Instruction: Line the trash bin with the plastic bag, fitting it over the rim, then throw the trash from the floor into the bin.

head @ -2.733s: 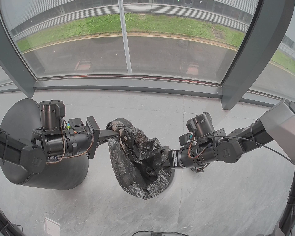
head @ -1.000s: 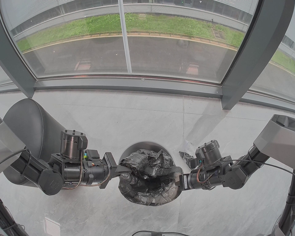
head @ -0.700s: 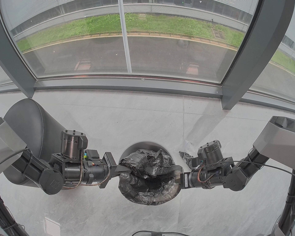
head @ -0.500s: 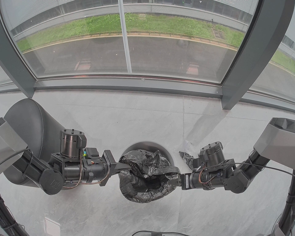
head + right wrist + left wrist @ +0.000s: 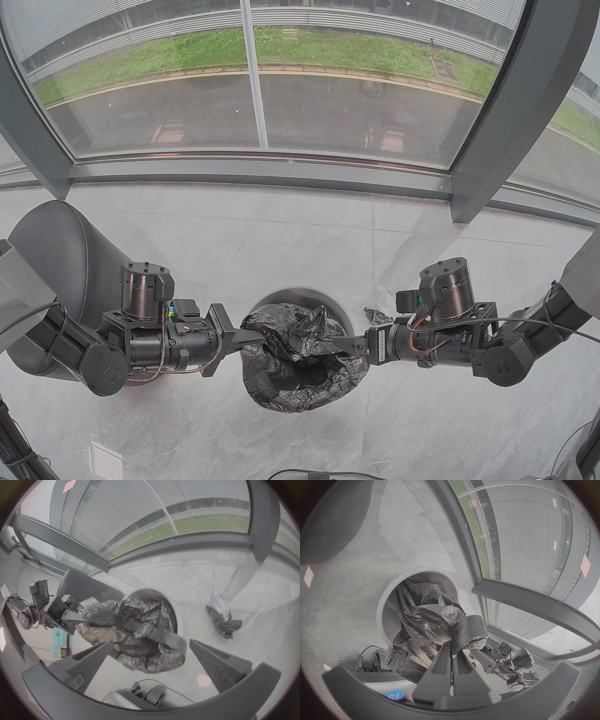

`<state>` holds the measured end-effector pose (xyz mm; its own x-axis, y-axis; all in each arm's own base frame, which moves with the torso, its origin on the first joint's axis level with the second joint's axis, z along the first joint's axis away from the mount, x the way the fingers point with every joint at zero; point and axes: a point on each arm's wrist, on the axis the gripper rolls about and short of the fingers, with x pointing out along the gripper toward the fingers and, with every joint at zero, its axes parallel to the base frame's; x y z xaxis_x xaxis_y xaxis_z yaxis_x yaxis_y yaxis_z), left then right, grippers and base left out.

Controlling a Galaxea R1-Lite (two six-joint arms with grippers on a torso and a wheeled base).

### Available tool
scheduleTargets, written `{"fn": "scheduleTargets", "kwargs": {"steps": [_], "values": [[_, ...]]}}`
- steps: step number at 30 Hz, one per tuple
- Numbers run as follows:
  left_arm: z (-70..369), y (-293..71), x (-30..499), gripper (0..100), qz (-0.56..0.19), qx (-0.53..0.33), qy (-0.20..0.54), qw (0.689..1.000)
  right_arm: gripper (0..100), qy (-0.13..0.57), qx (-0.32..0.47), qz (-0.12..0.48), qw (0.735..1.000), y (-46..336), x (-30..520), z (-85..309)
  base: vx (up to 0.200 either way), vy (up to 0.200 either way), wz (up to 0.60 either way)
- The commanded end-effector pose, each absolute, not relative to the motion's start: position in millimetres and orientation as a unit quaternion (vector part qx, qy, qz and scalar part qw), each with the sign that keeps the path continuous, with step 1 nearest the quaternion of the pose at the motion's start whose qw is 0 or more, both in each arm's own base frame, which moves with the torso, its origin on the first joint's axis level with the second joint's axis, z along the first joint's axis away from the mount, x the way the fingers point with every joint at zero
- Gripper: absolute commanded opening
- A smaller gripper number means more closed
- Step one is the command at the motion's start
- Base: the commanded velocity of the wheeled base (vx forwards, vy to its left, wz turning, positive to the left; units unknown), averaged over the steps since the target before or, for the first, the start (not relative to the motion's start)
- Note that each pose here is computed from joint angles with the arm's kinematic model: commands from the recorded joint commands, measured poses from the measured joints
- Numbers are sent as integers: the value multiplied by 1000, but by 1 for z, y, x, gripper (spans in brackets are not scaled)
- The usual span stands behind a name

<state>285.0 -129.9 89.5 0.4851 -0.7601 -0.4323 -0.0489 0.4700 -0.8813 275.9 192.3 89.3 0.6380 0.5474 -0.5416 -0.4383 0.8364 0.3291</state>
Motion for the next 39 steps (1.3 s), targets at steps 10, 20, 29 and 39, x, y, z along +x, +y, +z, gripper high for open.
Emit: {"fn": "scheduleTargets", "kwargs": {"steps": [10, 20, 29, 39], "values": [[89, -127, 285, 0, -222, -454, 436, 745, 100, 284, -163, 227, 917, 271, 262, 38, 0, 0, 0], [90, -127, 285, 0, -223, -454, 434, 745, 100, 317, -238, 196, 897, 292, 264, 16, 0, 0, 0], [91, -128, 284, 0, -224, -454, 434, 746, 100, 287, -281, 192, 896, 299, 283, 22, 0, 0, 0], [89, -128, 283, 0, -234, -456, 421, 748, 100, 267, -307, 184, 895, 302, 292, 27, 0, 0, 0]]}}
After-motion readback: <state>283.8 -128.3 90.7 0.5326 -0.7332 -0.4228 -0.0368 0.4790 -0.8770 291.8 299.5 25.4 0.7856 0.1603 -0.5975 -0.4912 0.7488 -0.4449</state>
